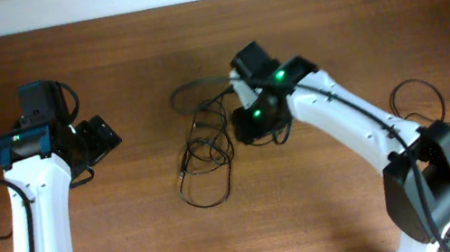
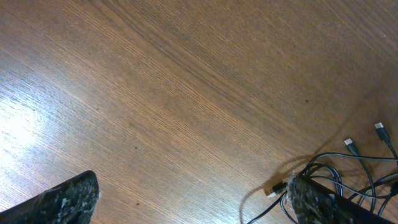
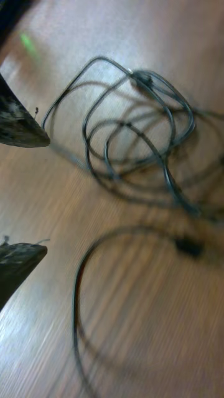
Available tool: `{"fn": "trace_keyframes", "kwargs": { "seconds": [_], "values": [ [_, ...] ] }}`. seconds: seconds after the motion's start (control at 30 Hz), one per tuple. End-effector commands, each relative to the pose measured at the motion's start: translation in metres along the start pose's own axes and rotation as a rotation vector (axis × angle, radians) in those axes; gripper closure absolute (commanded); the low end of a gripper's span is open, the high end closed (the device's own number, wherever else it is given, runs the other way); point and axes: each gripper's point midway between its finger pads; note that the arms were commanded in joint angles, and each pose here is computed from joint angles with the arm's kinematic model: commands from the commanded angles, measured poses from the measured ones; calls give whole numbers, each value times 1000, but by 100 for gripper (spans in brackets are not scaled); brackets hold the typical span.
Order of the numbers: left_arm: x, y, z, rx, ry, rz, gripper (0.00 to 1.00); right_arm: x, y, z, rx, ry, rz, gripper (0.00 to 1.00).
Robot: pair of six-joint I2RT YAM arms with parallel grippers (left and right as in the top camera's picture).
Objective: Untangle cables
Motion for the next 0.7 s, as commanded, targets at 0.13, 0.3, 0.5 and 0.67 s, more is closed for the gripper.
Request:
{"fn": "trace_keyframes", "kwargs": {
  "seconds": [0.13, 0.3, 0.5, 0.67],
  "values": [
    [-6, -5, 3, -16, -8, -26, 1, 38, 18, 62, -189, -86, -48, 47],
    [-6, -5, 3, -16, -8, -26, 1, 63, 11, 72, -254, -81, -164, 58],
    [-6, -5, 3, -16, -8, -26, 1, 99, 11, 58, -203, -64, -175, 65],
    [-6, -5, 3, -16, -8, -26, 1, 106, 13, 56, -201, -60, -163, 96]
  ]
}}
Point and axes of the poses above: each gripper's point midway between its finger pads, its own x axis out along the fingers, its own z axis along the line the jaws close on, y = z × x, and after that the axes turned 8 degrees about x, right-handed
